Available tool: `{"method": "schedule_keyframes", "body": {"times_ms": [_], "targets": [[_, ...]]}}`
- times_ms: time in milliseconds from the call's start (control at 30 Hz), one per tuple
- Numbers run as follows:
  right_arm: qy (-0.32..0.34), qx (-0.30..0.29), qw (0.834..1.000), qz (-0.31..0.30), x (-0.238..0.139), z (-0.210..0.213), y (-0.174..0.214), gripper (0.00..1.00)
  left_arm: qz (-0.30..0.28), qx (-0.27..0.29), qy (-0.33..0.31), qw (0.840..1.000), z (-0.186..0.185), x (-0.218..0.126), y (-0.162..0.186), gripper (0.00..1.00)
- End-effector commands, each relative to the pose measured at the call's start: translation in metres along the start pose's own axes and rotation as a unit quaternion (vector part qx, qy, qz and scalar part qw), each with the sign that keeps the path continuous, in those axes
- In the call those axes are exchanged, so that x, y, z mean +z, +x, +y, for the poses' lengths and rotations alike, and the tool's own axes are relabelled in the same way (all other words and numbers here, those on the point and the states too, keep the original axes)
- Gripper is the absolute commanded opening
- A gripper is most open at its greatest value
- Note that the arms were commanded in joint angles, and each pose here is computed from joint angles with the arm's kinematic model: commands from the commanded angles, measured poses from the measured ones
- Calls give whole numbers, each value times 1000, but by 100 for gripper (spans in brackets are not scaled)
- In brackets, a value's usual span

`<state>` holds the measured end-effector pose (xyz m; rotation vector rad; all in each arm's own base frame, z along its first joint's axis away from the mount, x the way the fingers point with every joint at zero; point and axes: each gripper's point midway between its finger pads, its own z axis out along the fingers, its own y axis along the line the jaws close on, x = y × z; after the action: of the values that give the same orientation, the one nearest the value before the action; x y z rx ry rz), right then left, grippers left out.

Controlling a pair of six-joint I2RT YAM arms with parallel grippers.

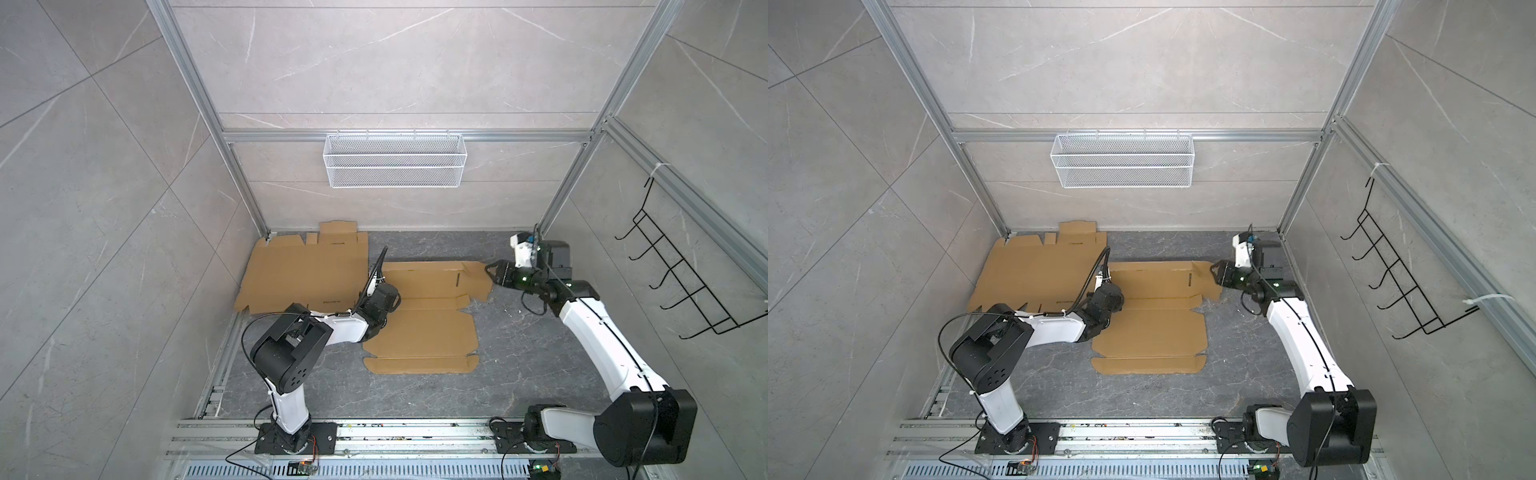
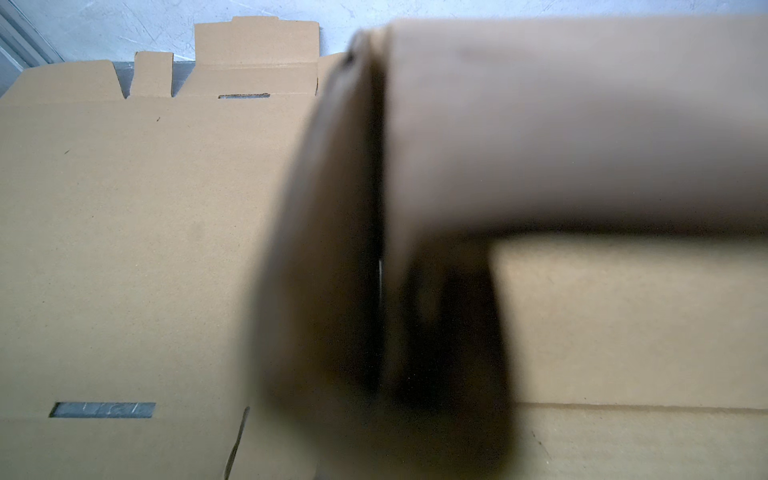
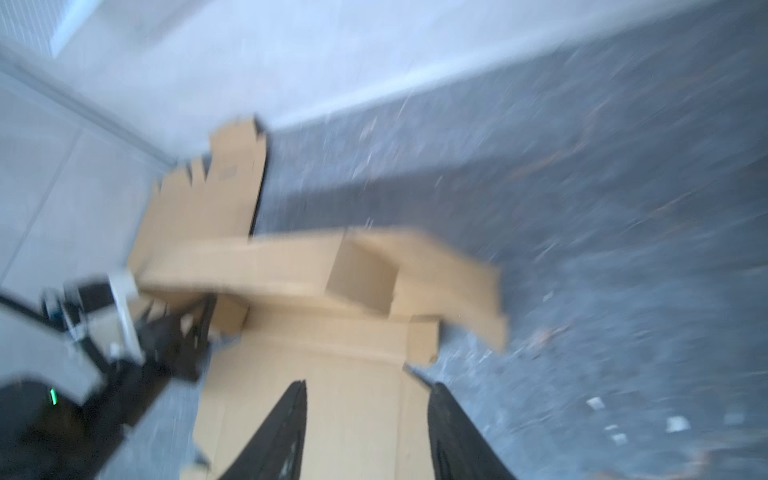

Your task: Fold the paper box

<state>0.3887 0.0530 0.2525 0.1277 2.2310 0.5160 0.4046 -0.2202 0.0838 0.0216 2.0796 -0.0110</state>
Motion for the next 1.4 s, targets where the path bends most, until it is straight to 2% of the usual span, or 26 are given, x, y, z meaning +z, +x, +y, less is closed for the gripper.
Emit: {"method": "schedule_keyframes", "body": {"times_ms": [0, 100, 267, 467, 700, 967, 1233, 1367], "targets": [[142, 57, 987, 53, 10, -69, 7, 50, 56, 55, 2, 997, 5, -1, 34, 0], [168, 58, 980, 91, 37, -99, 12, 49, 58, 59, 4, 997, 4, 0, 35, 0], [88, 24, 987, 134, 83, -91, 25, 48, 62, 61, 8, 996, 0, 3, 37, 0], [13, -9, 985, 173, 106, -74, 44, 48, 65, 57, 8, 996, -1, 6, 38, 0], [-63, -21, 980, 187, 104, -42, 71, 49, 62, 55, 8, 997, -3, 6, 33, 0], [-102, -37, 976, 191, 80, -9, 90, 49, 61, 56, 11, 996, -5, 6, 30, 0], [-101, -61, 970, 210, 76, 12, 108, 48, 62, 49, 10, 997, -5, 6, 31, 0], [-75, -82, 977, 181, 84, 14, 104, 49, 67, 47, 12, 997, -5, 6, 35, 0]]}}
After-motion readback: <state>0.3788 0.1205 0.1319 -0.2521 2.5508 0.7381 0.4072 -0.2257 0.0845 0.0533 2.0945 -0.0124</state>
